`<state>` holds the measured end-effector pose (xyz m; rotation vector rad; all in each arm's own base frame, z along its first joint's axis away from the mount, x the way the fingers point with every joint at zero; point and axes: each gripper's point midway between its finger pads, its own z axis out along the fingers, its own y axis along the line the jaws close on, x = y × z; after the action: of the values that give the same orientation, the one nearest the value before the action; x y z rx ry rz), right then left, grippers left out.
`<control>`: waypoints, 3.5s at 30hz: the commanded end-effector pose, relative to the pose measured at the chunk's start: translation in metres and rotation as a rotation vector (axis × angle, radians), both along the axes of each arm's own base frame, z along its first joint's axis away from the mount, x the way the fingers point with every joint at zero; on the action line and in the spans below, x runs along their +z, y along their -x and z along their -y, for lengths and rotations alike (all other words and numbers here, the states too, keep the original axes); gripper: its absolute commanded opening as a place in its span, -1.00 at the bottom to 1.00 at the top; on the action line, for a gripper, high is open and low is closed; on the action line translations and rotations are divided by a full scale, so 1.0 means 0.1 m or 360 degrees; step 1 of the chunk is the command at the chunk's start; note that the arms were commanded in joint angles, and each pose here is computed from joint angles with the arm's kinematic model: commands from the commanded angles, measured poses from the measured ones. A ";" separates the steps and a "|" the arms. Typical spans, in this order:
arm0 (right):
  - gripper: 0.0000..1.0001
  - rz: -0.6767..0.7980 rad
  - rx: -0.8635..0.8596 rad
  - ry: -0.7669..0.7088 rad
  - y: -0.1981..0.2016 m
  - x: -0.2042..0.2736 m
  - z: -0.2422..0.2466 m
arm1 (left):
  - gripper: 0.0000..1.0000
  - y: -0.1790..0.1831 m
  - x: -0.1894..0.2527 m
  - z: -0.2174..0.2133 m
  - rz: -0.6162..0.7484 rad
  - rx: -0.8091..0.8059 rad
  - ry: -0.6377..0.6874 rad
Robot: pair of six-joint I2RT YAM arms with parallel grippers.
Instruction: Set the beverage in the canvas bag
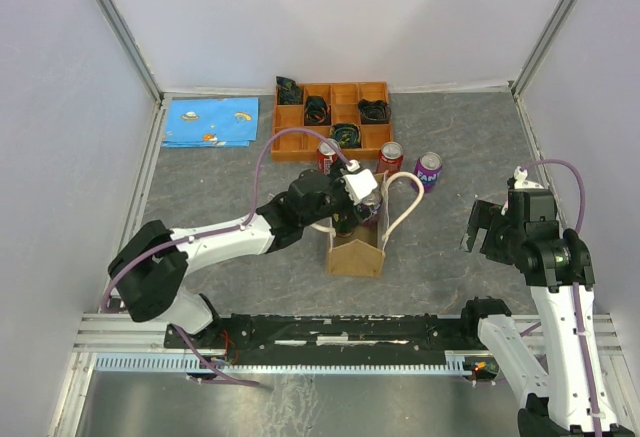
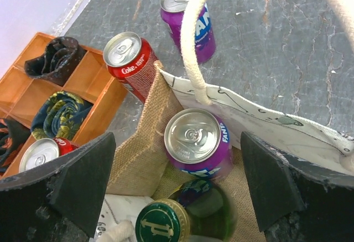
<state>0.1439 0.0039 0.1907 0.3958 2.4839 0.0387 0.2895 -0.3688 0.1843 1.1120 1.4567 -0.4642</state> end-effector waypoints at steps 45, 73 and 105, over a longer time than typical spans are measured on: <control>0.99 0.0014 -0.0053 0.0032 -0.01 0.06 0.06 | 0.99 -1.69 -0.29 -0.74 -0.1133 0.0840 -0.0249; 0.99 0.0024 -0.0084 0.0028 0.06 0.05 0.07 | -0.81 -1.71 -0.57 -0.77 -0.1127 0.0823 -0.0352; 0.99 0.0080 -0.0031 -0.0052 -0.10 0.01 -0.04 | -0.95 0.14 1.82 0.01 -0.0622 -0.0386 -0.0003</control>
<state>0.1499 0.0076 0.1867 0.4334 2.4738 0.0689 0.3107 -0.3585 0.3393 1.1330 1.8310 -0.8488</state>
